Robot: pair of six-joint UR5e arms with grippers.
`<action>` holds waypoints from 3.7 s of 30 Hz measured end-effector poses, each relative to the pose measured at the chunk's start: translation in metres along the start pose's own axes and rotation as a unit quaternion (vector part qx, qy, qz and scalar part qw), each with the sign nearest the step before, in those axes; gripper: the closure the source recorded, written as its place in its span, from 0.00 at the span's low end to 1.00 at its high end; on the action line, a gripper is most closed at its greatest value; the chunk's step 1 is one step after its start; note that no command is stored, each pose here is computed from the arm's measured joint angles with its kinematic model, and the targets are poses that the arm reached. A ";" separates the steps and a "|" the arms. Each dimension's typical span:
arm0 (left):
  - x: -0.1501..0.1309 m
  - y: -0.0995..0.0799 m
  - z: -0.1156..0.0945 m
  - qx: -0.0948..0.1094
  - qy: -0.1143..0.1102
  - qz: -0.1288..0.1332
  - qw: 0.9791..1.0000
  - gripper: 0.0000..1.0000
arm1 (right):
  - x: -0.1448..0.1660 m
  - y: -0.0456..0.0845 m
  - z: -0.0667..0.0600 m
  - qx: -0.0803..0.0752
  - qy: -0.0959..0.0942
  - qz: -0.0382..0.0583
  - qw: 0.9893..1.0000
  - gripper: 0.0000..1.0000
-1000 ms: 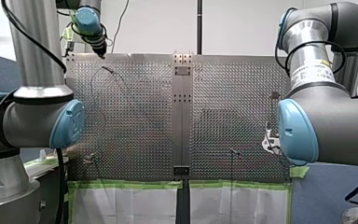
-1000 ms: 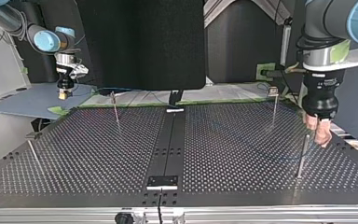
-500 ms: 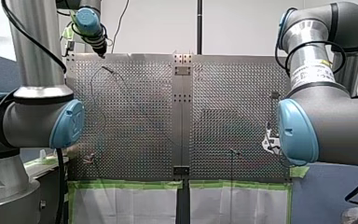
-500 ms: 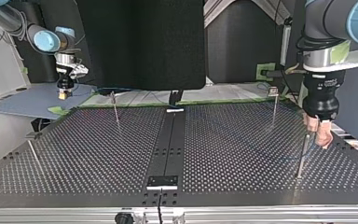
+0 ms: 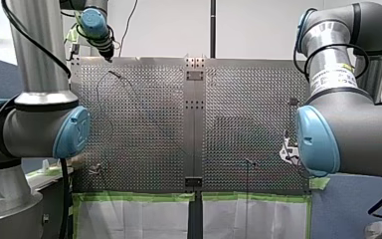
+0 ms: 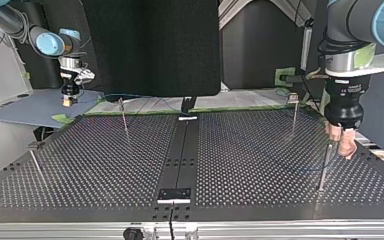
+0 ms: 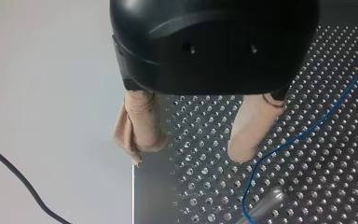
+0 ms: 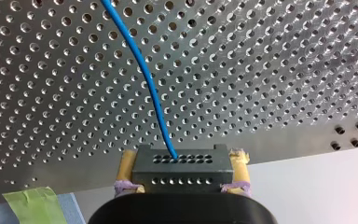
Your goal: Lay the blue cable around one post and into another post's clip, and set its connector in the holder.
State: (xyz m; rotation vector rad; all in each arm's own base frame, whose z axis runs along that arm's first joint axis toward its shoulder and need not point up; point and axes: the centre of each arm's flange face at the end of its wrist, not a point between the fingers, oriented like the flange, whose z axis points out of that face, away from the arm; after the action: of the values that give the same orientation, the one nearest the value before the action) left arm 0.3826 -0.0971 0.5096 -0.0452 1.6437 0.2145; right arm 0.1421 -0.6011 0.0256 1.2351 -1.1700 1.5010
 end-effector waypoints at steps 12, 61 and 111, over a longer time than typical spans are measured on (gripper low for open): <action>0.011 -0.013 -0.007 0.030 0.008 0.010 0.999 0.00 | 0.000 0.001 0.000 0.000 0.001 0.000 1.000 1.00; 0.064 -0.219 0.060 0.087 -0.057 -0.191 0.976 0.00 | 0.000 0.019 -0.003 -0.021 -0.017 -0.025 0.999 1.00; 0.287 -0.440 -0.059 0.266 0.012 -0.245 0.932 0.00 | -0.009 0.001 -0.010 -0.008 -0.048 -0.033 0.998 1.00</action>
State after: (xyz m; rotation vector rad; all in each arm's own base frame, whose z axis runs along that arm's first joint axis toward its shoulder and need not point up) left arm 0.3695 -0.5095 0.1798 -0.0438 1.6129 -0.6149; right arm 0.1404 -0.5919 0.0160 1.3343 -1.1897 1.3949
